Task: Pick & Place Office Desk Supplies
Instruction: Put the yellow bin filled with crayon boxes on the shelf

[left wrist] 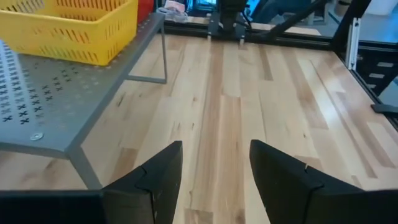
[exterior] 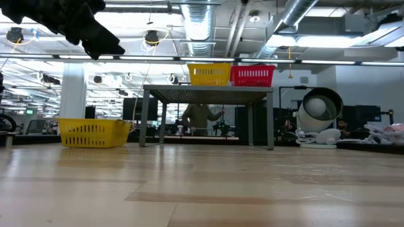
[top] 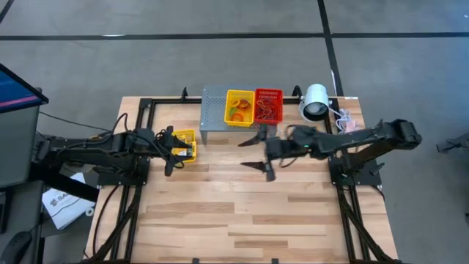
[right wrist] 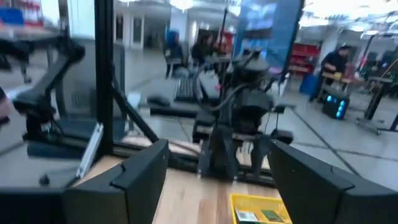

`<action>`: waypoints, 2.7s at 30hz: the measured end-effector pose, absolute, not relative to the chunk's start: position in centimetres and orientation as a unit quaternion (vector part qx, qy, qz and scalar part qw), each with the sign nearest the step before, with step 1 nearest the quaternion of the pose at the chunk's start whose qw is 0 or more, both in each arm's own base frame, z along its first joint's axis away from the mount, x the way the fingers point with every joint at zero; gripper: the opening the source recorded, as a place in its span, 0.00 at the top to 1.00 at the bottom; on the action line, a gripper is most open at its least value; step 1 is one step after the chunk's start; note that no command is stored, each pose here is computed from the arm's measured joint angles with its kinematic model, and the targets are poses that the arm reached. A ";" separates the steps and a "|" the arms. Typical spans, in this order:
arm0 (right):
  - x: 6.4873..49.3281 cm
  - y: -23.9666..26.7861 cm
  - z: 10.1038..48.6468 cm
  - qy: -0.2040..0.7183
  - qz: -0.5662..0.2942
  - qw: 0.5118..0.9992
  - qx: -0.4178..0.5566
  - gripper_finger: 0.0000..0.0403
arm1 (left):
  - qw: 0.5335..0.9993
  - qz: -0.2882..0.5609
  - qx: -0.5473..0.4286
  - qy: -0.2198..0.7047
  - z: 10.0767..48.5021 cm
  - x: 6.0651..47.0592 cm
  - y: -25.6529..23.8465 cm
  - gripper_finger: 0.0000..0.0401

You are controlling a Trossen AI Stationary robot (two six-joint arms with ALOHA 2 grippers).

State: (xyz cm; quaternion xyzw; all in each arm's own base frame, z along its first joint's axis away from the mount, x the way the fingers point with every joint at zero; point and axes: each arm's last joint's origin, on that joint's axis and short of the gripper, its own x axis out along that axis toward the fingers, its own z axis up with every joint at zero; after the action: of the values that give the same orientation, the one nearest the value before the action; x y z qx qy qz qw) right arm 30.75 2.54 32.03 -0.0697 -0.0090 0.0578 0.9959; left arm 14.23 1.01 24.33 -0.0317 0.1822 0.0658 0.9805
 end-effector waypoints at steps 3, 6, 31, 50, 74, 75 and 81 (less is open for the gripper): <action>27.6 2.0 31.6 -0.029 0.053 0.997 -0.051 0.33 | 0.979 0.066 -0.031 0.190 24.2 14.1 1.0 0.55; 24.1 1.8 31.0 -0.037 0.050 0.998 -0.027 0.33 | 0.978 0.067 -0.031 0.194 24.1 14.1 1.0 0.55; 18.3 3.3 23.9 0.029 0.071 0.995 0.059 0.33 | 0.931 0.064 -0.120 0.338 22.1 13.1 0.5 0.55; 19.0 3.4 23.3 0.041 0.070 0.995 0.057 0.33 | 0.807 0.112 -0.108 0.570 19.8 18.6 0.4 0.55; 19.0 3.4 23.3 0.040 0.070 0.995 0.057 0.33 | 0.797 0.155 -0.086 0.577 19.4 18.8 0.9 0.55; 19.0 3.4 23.3 0.040 0.070 0.995 0.057 0.33 | 0.797 0.155 -0.086 0.577 19.4 18.8 0.9 0.55; 19.0 3.4 23.3 0.041 0.070 0.995 0.057 0.33 | 0.792 0.150 -0.089 0.585 19.0 19.0 0.9 0.55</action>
State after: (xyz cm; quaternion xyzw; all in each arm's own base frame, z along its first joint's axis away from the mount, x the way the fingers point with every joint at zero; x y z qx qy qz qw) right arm 19.00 3.41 23.33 0.0567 0.0406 0.0704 0.9951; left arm 18.99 0.92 19.02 -0.0891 0.5848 0.1500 0.7922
